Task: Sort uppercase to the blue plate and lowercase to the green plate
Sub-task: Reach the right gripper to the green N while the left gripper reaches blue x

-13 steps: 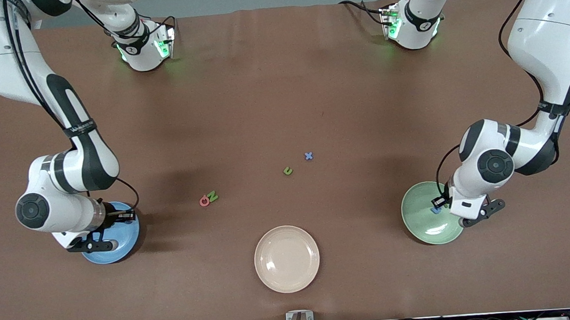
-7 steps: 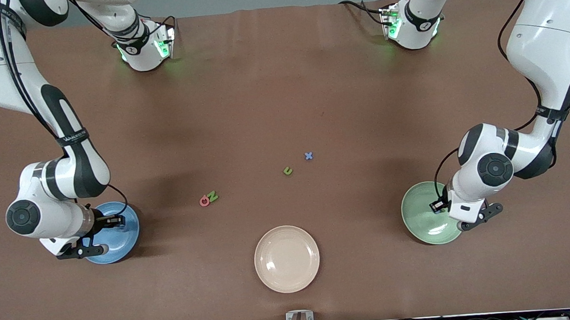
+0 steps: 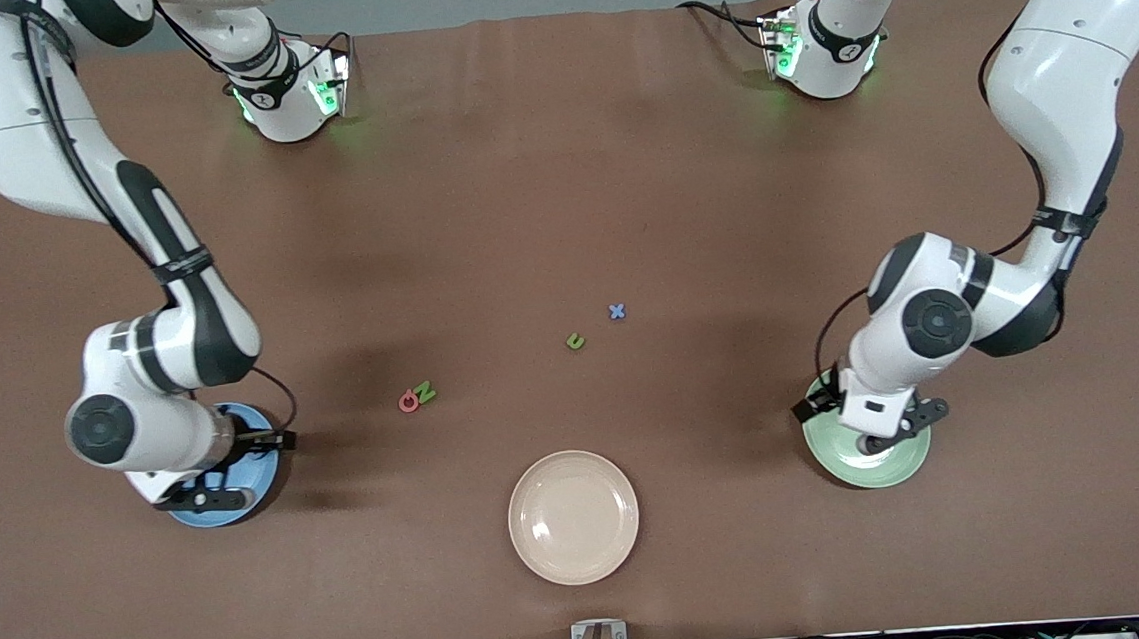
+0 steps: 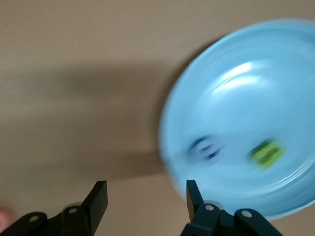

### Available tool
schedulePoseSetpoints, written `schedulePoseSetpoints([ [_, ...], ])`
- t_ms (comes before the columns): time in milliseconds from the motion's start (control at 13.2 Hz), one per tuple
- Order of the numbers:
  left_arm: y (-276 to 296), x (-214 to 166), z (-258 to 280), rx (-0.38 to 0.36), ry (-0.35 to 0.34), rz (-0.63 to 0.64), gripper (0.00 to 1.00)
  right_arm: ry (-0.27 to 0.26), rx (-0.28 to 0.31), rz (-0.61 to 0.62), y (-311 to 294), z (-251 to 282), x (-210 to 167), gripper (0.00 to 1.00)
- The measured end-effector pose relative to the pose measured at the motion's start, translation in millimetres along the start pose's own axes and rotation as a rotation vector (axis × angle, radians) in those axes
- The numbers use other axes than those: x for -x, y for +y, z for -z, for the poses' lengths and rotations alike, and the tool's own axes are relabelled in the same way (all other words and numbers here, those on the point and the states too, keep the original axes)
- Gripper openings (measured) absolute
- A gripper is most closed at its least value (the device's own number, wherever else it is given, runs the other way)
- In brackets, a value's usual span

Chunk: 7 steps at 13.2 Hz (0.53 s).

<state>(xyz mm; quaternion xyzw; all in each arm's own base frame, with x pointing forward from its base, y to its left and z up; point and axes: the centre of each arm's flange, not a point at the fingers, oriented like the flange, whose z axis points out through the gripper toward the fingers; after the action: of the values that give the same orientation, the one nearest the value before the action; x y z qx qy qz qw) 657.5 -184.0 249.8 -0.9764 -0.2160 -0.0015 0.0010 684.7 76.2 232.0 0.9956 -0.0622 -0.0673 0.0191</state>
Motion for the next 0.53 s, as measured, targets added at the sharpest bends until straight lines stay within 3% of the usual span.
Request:
schedulePoseSetpoints([
  [303,45,55,-1,-0.034,-0.037,0.045,0.98,-0.039,-0.024,-0.269,-93,1,32,0.74],
  [531,83,105,-7,-0.046,-0.045,-0.023,0.95,-0.051,-0.082,-0.422,-142,1,51,0.74],
])
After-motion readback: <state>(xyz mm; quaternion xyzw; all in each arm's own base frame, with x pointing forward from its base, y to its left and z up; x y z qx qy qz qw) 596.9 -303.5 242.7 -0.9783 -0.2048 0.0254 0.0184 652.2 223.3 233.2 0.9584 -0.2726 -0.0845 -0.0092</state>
